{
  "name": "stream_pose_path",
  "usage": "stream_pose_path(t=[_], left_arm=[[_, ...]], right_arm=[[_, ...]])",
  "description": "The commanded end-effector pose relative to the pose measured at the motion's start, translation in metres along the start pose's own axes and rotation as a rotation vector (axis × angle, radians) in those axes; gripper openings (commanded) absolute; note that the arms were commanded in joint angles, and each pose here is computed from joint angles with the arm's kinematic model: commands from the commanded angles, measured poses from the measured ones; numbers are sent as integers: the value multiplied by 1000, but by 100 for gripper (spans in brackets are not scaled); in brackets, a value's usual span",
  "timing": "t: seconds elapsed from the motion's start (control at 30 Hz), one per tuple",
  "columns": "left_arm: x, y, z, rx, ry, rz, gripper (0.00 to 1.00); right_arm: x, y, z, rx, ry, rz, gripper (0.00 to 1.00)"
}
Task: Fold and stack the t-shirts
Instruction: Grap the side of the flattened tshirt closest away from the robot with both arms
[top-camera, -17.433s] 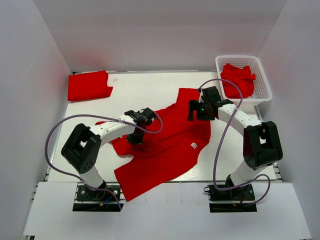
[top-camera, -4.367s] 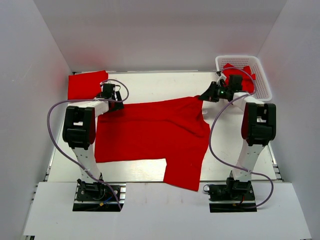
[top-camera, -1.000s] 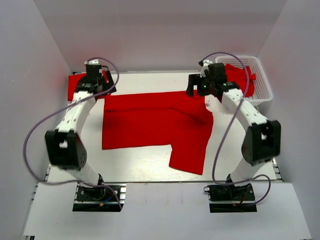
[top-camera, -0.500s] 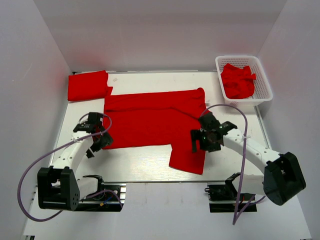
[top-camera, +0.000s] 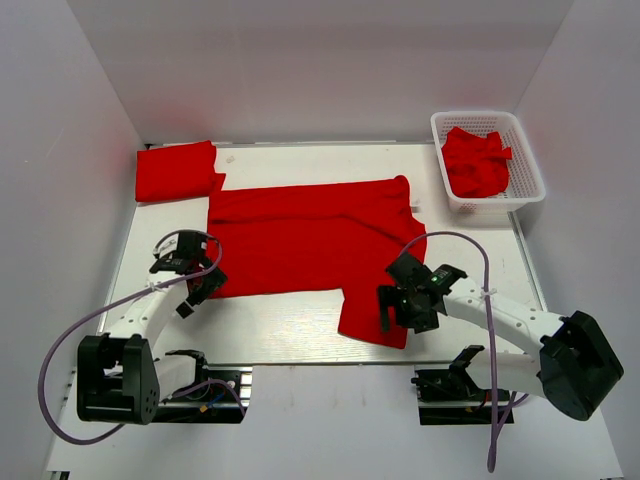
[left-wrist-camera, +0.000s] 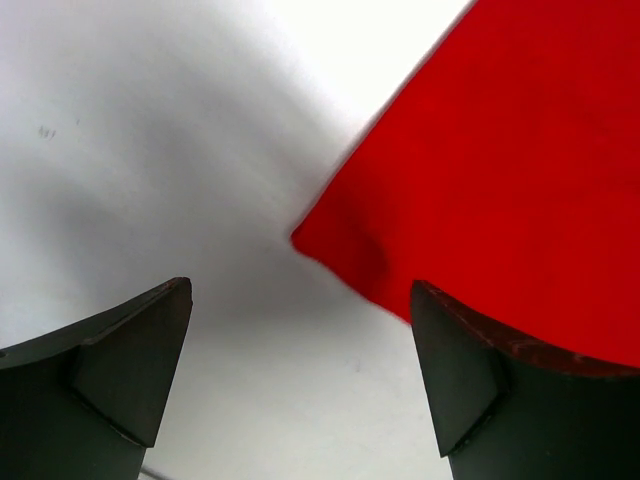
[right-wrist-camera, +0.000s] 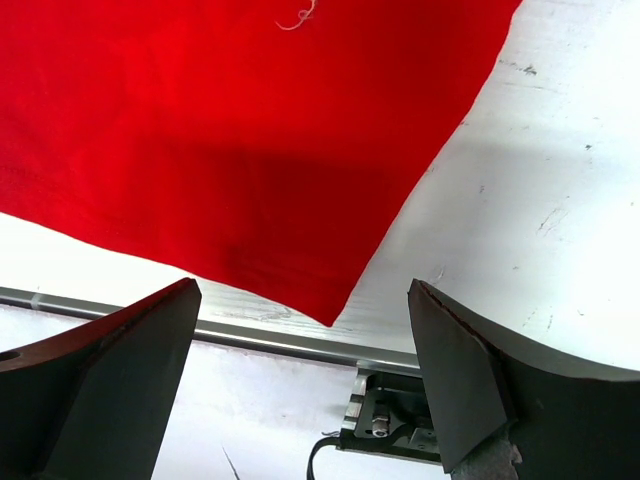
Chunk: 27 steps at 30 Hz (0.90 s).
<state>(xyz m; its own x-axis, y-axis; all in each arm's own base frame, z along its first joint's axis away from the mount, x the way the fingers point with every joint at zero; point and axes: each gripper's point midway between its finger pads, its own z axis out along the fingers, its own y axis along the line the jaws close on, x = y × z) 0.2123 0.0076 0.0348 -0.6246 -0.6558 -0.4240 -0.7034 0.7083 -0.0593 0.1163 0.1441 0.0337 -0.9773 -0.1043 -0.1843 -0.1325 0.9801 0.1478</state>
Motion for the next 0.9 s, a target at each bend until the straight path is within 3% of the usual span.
stream_pose_path(t=[0.0,0.07,0.57,0.67,0.7,0.73,0.77,0.87], left_arm=[[-28,-15,0,70,-135,-60,100],[-33,-20,-1,91,-156,-69,100],[5,-13,31,68,-34,-32,57],[0,-15,30,69,-47,-36,33],[0,-15,30,69,-47,-36,22],[-1,-15,28,75,-53,-38,5],[3,-14,29,75,-41,-35,0],[-1,-18,30,90,-55,-41,0]], right_arm=[[-6,0,-3,13,-48,22,90],[-5,3,-4,-3,-49,22,90],[-9,-1,-4,18,-71,56,90],[-7,-3,-3,23,-69,59,90],[-7,-3,-3,21,-65,60,90],[-6,-1,-3,15,-64,51,90],[-6,0,-3,7,-61,34,90],[-7,6,-3,-25,-57,-37,90]])
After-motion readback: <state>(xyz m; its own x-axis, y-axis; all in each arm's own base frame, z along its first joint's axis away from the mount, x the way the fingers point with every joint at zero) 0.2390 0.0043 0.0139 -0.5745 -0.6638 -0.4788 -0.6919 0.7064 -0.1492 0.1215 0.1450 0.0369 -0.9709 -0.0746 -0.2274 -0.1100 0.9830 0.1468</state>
